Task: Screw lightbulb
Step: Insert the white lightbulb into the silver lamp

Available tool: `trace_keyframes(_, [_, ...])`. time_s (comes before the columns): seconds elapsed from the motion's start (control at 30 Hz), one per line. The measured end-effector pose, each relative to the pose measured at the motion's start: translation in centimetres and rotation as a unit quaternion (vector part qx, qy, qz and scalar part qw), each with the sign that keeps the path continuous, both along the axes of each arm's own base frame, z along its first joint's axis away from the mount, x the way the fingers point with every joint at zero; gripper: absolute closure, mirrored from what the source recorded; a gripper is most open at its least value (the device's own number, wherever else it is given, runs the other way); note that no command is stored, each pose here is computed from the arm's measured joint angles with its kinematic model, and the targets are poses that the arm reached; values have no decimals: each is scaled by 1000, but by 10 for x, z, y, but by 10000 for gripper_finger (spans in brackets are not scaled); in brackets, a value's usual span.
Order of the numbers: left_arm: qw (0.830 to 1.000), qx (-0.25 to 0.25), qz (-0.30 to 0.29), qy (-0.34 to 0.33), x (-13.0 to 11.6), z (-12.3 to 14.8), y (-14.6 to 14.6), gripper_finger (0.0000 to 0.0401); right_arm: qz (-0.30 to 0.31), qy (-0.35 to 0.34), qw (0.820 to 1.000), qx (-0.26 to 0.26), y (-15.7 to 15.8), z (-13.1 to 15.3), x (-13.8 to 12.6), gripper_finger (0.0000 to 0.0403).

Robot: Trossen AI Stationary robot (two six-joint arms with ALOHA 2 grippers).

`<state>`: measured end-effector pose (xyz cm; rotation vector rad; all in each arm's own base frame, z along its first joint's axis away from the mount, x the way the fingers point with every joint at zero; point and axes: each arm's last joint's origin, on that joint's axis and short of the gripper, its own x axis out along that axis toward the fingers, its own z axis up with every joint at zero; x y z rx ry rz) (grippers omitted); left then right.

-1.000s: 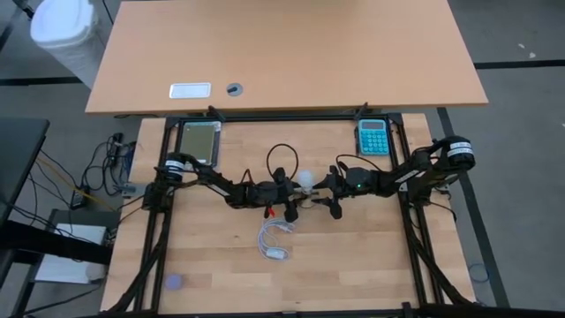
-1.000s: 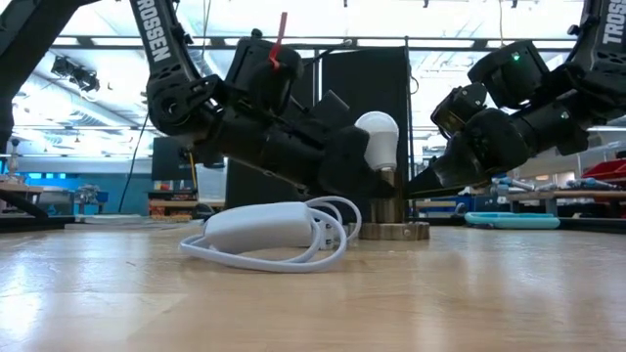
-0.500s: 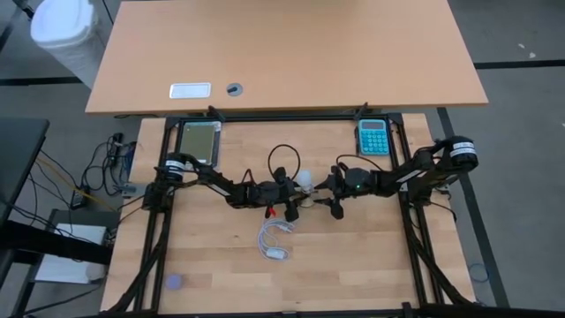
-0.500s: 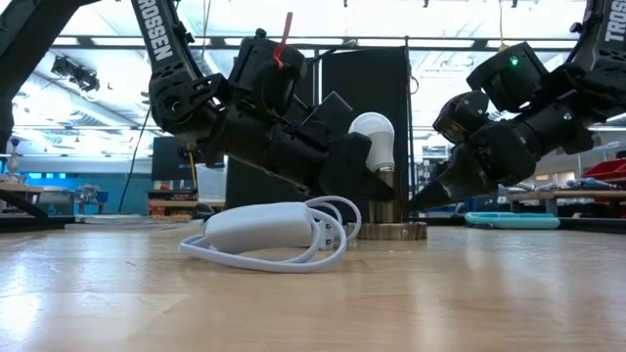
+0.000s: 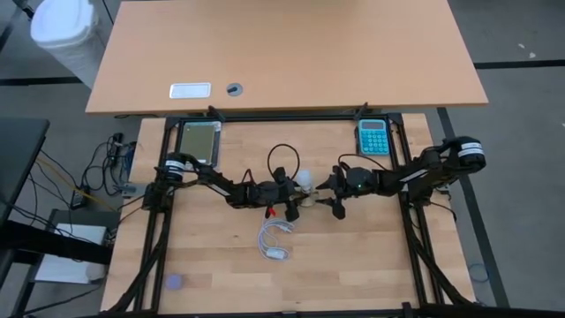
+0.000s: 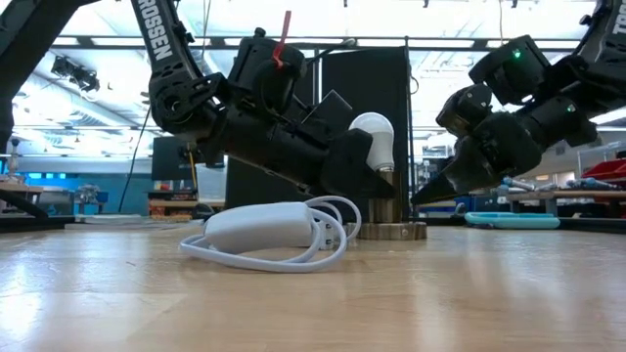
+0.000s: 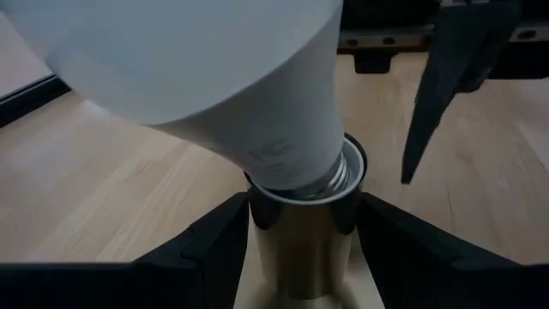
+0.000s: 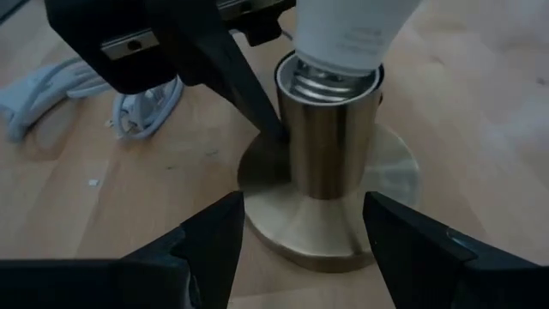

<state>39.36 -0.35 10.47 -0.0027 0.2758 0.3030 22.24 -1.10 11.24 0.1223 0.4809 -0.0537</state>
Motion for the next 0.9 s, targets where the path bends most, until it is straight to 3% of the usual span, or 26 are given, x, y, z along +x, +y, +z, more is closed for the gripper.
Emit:
trace_keyframes(0.43, [1000, 1, 7, 5, 0, -1, 0, 195, -19, -1, 1000, -3, 3, -8, 4, 161])
trace_keyframes(0.63, [1000, 1, 6, 4, 0, -1, 0, 222, -19, -9, 1000, -4, 3, 3, 0, 161])
trace_keyframes(0.9, [1000, 1, 6, 4, 0, -1, 0, 226, -27, -34, 999, -16, 2, 26, -9, 161])
